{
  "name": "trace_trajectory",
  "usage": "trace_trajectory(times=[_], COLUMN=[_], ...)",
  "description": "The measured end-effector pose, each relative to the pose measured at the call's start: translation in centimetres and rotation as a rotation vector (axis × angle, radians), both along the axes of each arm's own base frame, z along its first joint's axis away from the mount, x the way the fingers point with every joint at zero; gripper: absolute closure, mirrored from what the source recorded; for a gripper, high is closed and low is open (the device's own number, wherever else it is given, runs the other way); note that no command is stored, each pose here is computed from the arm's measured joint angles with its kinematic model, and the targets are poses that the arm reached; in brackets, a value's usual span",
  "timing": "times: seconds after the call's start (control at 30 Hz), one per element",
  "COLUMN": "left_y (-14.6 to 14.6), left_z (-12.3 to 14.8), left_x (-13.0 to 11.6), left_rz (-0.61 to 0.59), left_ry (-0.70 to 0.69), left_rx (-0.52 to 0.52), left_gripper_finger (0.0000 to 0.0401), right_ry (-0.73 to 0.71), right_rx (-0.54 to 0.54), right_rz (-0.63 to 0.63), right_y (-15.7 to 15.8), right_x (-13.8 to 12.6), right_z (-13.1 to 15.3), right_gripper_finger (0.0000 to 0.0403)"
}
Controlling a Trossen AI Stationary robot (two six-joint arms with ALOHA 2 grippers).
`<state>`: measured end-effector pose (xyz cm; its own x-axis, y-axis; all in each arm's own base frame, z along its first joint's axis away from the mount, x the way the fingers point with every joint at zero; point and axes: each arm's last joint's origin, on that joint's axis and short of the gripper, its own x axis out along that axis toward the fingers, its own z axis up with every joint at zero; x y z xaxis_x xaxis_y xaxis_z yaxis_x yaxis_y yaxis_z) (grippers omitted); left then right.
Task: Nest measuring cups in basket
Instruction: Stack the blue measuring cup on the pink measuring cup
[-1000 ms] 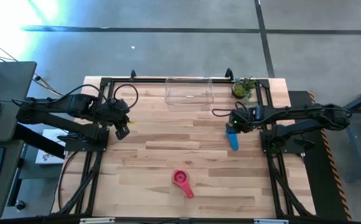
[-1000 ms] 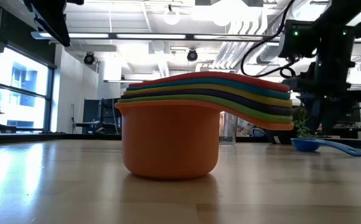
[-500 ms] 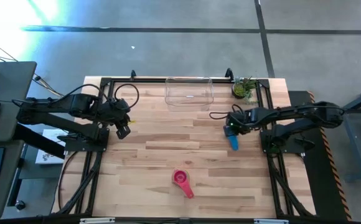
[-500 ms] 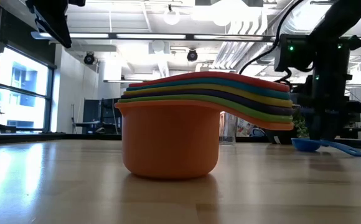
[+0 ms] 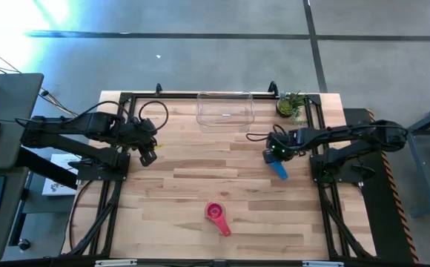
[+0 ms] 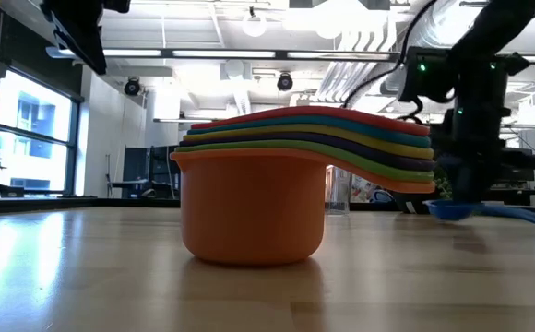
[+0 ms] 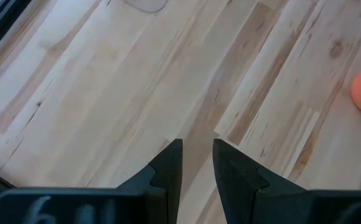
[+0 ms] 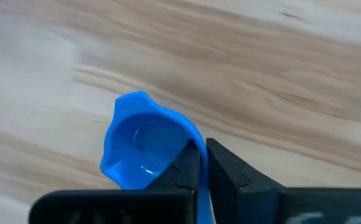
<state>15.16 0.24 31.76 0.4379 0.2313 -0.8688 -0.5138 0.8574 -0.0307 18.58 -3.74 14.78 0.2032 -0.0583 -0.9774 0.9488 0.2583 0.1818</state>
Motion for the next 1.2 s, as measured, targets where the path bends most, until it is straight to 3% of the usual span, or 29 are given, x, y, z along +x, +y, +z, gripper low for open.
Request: trace_trajectory(times=[0.33,0.73,0.93,1.2], left_y=[0.0,0.0,0.0,0.0], left_z=[0.0,0.0,0.0,0.0], left_x=[0.0,0.0,0.0,0.0], left_rz=[0.001,0.001,0.001,0.004], left_ry=[0.000,0.000,0.000,-0.001], left_rx=[-0.002,-0.003,-0.002,-0.004], left_gripper_finger=[0.0323,0.0323,0.0323,0.0323], right_ry=[-0.138,-0.375,-0.381,-0.339], right_rx=[-0.011,-0.138,-0.171,-0.126], right_rz=[0.071,0.129,0.136,0.135], right_y=[0.6,3.8,5.2,8.1], right_x=[2.7,6.9,8.7,11.9], right_z=[3.5,11.5,14.7,17.0], right_gripper_finger=[0.0399,0.0401,0.0402,0.0402])
